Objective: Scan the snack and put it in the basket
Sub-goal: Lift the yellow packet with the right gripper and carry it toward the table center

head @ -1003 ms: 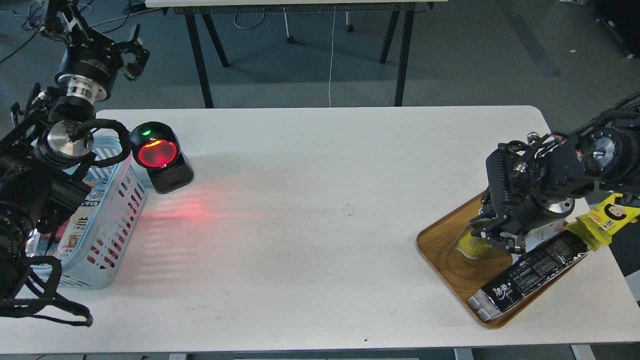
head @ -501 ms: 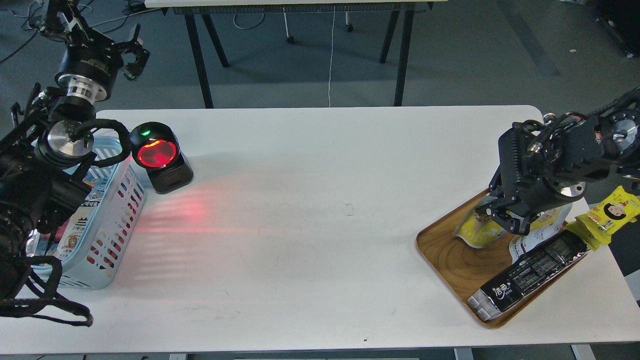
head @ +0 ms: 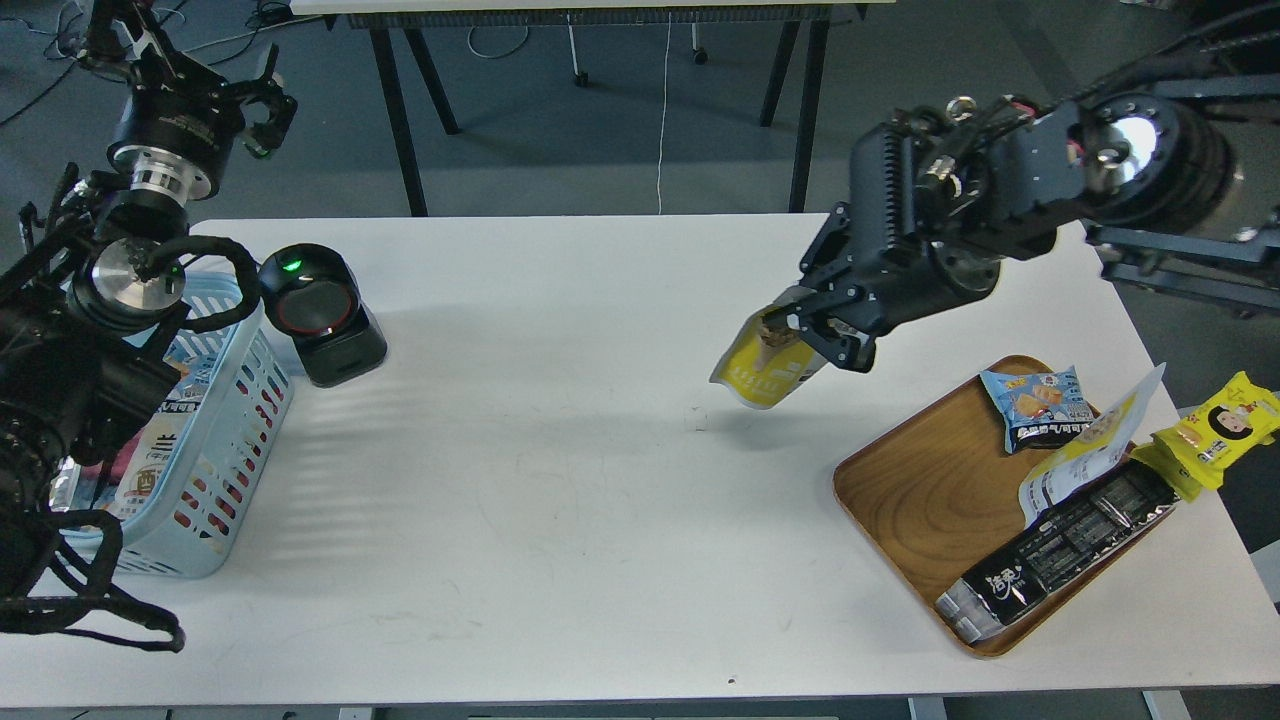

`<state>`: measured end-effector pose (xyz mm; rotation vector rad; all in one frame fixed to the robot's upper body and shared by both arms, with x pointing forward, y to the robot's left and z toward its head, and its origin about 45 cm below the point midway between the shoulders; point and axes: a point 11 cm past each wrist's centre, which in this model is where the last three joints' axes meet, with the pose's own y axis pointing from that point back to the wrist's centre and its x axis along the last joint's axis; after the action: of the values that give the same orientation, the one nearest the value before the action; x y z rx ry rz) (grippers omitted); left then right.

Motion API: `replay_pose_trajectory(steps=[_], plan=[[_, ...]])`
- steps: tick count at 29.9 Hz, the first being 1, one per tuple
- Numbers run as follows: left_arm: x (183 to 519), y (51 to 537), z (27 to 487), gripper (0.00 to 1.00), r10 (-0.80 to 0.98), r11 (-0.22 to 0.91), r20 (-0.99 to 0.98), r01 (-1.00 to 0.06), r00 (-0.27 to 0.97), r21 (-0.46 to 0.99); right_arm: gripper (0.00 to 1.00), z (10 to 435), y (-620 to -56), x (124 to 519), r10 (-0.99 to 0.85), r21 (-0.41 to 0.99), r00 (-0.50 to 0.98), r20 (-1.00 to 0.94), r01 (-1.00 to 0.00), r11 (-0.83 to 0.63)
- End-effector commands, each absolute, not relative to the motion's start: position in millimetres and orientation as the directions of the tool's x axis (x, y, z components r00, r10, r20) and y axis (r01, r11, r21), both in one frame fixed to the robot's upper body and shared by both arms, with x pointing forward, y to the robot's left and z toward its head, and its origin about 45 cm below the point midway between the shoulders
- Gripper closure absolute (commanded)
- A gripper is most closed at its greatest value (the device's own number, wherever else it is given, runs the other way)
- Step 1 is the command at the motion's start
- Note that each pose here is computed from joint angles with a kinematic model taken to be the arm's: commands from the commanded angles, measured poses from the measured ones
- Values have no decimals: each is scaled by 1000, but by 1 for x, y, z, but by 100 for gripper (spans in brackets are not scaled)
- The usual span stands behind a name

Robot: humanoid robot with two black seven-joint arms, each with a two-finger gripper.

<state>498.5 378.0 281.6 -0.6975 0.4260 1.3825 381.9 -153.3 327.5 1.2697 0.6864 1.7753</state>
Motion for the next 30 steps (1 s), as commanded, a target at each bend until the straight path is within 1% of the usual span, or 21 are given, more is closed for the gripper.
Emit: replay_pose_trajectory(steps=[1, 5, 10, 17, 21, 24, 25, 26, 27, 28, 30], plan=[[499, 377, 281, 0, 741, 40, -653, -980, 160, -196, 100, 317, -122, 391, 855, 803, -180, 486, -294, -518], [497, 383, 282, 0, 747, 32, -647, -980, 154, -196, 100, 297, -89, 392, 847, 807, -198, 493, -260, -530], [498, 382, 284, 0, 746, 33, -647, -979, 156, -199, 100, 274, -63, 389, 843, 814, -203, 498, -226, -535], [498, 384, 285, 0, 748, 30, -645, -979, 155, -201, 100, 255, -51, 379, 840, 823, -202, 503, -182, -537], [497, 385, 283, 0, 747, 26, -647, -980, 152, -199, 99, 253, -51, 378, 840, 824, -202, 504, -178, -538], [497, 386, 283, 0, 747, 26, -647, -980, 150, -198, 96, 253, -51, 378, 840, 824, -202, 504, -178, -538], [497, 386, 282, 0, 748, 25, -647, -980, 149, -197, 94, 253, -51, 378, 840, 824, -202, 504, -178, -538], [497, 386, 283, 0, 747, 25, -648, -980, 150, -199, 88, 253, -51, 377, 839, 824, -200, 505, -177, -538], [497, 386, 283, 0, 747, 25, -648, -980, 150, -199, 81, 252, -50, 376, 838, 823, -196, 509, -173, -541], [497, 385, 283, 0, 746, 26, -648, -980, 152, -200, 71, 252, -49, 375, 835, 821, -188, 517, -167, -546], [497, 385, 283, 0, 746, 26, -648, -980, 152, -200, 60, 253, -48, 375, 829, 815, -170, 533, -160, -557]])
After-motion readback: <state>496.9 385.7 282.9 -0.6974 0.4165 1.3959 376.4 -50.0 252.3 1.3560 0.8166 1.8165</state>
